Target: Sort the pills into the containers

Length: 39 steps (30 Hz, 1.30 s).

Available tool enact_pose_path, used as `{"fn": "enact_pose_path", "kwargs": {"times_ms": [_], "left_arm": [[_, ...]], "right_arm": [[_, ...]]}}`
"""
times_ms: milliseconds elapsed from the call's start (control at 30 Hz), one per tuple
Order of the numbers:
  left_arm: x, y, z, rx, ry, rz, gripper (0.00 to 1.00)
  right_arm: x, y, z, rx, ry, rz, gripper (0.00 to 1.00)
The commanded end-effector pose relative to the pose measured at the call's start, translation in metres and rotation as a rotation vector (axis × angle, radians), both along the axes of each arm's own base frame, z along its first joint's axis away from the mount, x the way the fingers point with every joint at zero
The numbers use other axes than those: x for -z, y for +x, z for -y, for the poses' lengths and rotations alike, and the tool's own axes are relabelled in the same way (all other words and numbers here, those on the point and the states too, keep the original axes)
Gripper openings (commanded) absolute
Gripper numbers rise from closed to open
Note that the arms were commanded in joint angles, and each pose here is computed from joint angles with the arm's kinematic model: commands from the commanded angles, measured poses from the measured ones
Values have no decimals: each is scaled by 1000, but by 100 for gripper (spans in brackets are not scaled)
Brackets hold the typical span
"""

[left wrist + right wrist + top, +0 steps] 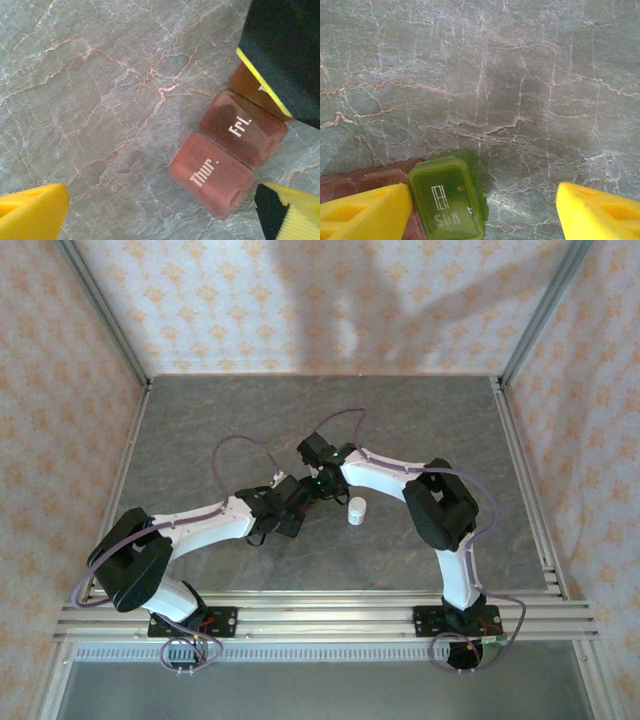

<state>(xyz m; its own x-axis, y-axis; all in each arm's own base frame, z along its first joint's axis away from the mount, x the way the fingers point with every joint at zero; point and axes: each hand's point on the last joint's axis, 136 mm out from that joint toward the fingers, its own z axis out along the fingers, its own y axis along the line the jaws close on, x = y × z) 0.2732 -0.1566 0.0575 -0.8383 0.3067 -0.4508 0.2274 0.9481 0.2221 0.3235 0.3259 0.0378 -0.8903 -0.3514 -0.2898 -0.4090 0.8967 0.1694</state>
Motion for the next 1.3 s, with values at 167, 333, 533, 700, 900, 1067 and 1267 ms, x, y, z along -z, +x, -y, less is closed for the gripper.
{"fn": "enact_pose_path", "kwargs": {"times_ms": [167,333,533,700,900,1067,1267], "left_arm": [[-18,9,-13,-56,14,59,97],[-23,12,-19,-75,6,68,97],[-29,18,-27,-103,-8,79,98],[-27,23,-33,-128,-24,72,98],[-19,30,-42,-181,-55,63,98],[-6,35,-48,-241,-130,39,98],[8,34,-44,-258,-164,8,98]], "right_arm": [[24,-11,22,5,-100,-39,77],[25,-11,23,4,-104,-39,77],[26,-11,23,7,-103,-42,77],[27,-11,23,8,-104,-43,77],[27,-12,23,11,-103,-45,77],[28,-13,24,12,-105,-48,77],[28,-14,23,14,-101,-52,77]]}}
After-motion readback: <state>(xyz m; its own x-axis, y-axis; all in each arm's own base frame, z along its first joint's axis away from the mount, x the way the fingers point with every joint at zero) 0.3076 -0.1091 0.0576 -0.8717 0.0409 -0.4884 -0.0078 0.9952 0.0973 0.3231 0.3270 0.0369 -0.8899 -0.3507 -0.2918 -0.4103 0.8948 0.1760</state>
